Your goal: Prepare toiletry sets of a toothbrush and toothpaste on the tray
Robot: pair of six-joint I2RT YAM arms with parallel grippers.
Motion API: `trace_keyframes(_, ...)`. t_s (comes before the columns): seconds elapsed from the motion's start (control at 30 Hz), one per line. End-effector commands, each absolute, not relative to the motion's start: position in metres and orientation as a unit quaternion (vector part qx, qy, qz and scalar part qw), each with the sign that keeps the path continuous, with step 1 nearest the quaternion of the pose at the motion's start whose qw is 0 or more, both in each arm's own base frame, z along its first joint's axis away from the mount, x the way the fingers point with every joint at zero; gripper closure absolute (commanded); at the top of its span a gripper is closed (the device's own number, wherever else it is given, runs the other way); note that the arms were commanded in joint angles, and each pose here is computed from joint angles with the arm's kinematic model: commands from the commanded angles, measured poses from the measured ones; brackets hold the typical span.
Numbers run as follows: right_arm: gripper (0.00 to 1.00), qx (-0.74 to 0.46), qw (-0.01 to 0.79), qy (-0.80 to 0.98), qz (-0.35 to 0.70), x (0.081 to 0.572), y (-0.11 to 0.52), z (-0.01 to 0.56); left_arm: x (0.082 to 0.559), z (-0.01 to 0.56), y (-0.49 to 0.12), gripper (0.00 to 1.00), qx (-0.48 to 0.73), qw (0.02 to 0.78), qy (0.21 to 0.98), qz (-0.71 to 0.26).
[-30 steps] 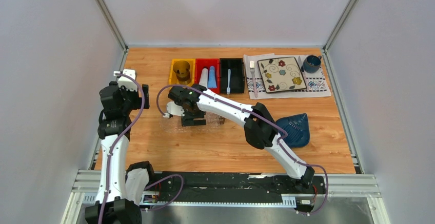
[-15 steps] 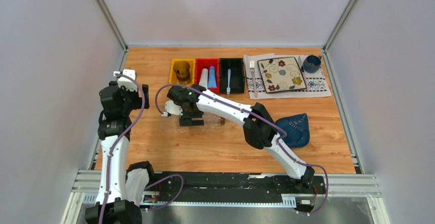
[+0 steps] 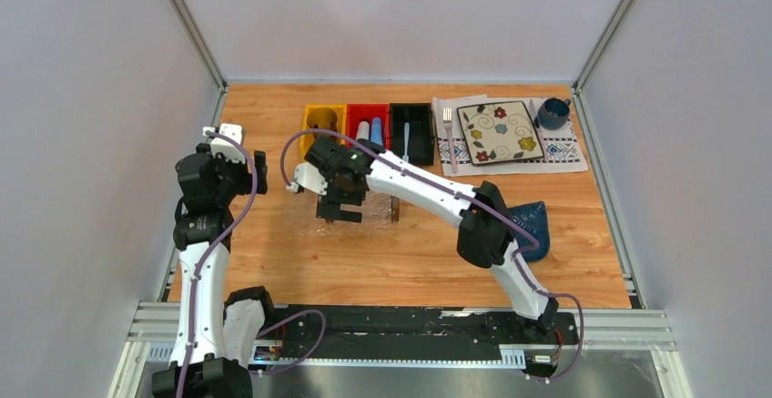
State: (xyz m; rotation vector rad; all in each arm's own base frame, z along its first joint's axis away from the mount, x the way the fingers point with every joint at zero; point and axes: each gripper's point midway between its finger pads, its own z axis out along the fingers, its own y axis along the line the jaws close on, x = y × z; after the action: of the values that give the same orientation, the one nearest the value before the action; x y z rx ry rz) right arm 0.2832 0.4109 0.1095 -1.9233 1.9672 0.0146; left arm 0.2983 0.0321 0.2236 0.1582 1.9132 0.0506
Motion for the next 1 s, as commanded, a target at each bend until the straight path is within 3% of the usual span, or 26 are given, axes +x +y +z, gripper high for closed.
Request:
trace_keyframes(0.0, 0.0, -0.635, 0.265, 0.724, 0.059, 0.28, 0.401, 0.184, 0.3, 0.232, 0.026, 0.07, 0.085, 0.59, 0.803, 0.008)
trace_keyframes(0.23, 0.01, -0.58, 0.276, 0.766, 0.037, 0.297, 0.343, 0.193, 0.3, 0.221, 0.014, 0.07, 0.113, 0.579, 0.807, -0.02)
trace_keyframes(0.37, 0.04, -0.551, 0.267, 0.791, 0.005, 0.309, 0.307, 0.169, 0.3, 0.215, 0.009, 0.07, 0.127, 0.576, 0.807, -0.031)
trace_keyframes(0.7, 0.32, -0.526, 0.236, 0.817, -0.021, 0.33, 0.263, 0.121, 0.299, 0.21, 0.008, 0.07, 0.131, 0.57, 0.81, -0.035)
trace_keyframes(0.97, 0.44, -0.539, 0.21, 0.815, 0.004, 0.327, 0.266, 0.093, 0.298, 0.207, 0.01, 0.07, 0.131, 0.568, 0.812, -0.029)
